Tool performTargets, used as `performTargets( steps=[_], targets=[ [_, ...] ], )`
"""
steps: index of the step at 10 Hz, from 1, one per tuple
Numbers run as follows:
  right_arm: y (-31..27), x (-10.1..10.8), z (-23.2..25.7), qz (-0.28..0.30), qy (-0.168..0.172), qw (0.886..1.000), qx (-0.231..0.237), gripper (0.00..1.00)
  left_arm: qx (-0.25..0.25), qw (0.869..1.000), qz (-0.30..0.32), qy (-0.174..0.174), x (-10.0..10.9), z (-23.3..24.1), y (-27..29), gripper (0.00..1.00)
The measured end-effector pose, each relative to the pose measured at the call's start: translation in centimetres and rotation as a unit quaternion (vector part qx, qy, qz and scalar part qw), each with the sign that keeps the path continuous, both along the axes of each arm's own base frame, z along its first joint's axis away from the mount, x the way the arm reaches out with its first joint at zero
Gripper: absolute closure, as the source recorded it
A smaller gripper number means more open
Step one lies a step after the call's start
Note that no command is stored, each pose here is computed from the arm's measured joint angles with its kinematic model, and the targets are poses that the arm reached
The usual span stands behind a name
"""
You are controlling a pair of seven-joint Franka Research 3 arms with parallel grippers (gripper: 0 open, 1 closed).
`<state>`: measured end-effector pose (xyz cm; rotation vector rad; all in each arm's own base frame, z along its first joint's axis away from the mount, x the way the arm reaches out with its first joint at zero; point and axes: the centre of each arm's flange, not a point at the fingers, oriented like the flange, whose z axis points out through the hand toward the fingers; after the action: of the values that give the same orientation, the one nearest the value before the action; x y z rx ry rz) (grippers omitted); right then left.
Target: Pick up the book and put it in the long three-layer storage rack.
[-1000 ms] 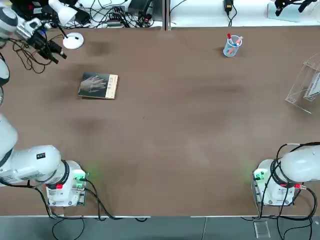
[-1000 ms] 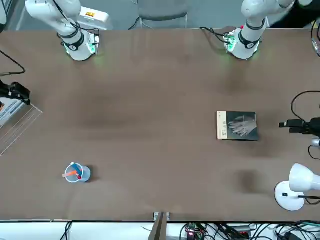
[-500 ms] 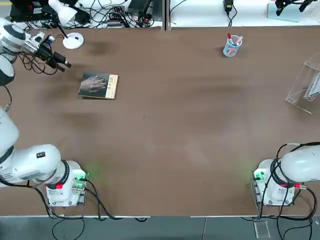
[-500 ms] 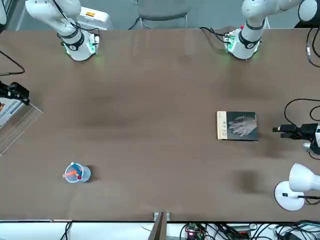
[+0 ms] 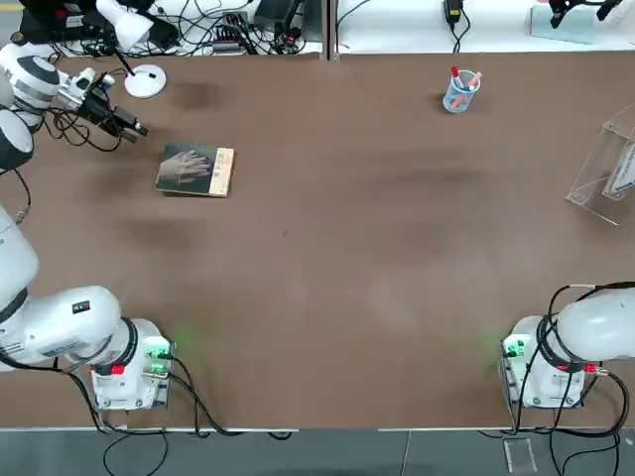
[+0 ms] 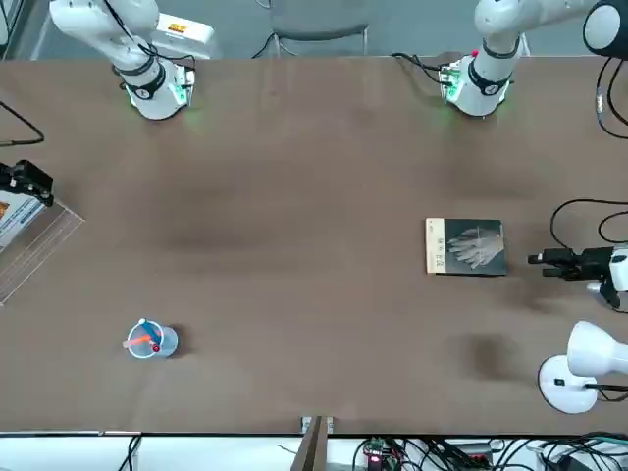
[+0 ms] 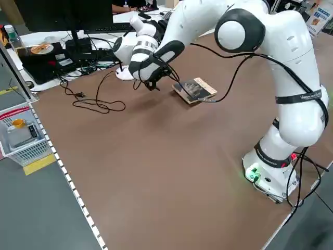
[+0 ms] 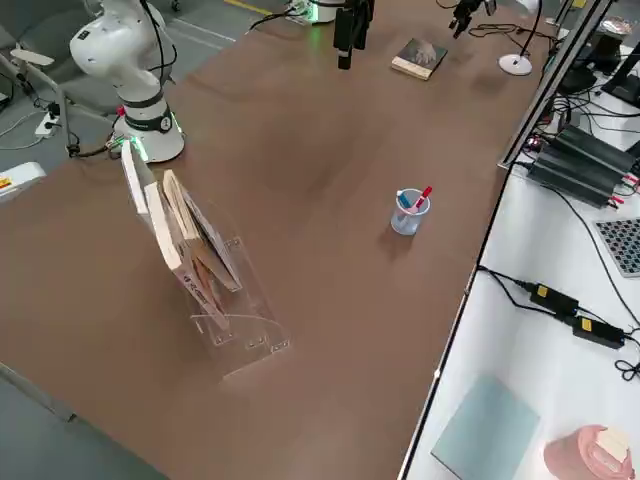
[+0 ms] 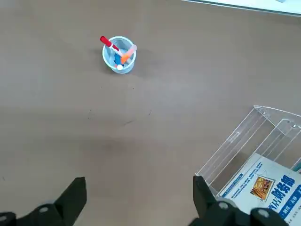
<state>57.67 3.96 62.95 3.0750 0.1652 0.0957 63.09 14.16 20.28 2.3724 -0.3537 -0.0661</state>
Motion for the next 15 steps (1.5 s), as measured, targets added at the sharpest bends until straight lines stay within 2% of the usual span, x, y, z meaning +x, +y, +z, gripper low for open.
performTargets(
  steps=[7,15],
  targets=[
    [0.0,0.0,0.0,0.0,0.0,1.0,0.0,0.0,-0.063,0.997,-0.028,-0.022,-0.2,-2.9,-3.1,0.0],
    [0.0,0.0,0.1,0.0,-0.001,1.0,0.0,0.0,-0.091,0.995,-0.029,-0.01,-0.9,-5.0,-3.5,0.0]
  ],
)
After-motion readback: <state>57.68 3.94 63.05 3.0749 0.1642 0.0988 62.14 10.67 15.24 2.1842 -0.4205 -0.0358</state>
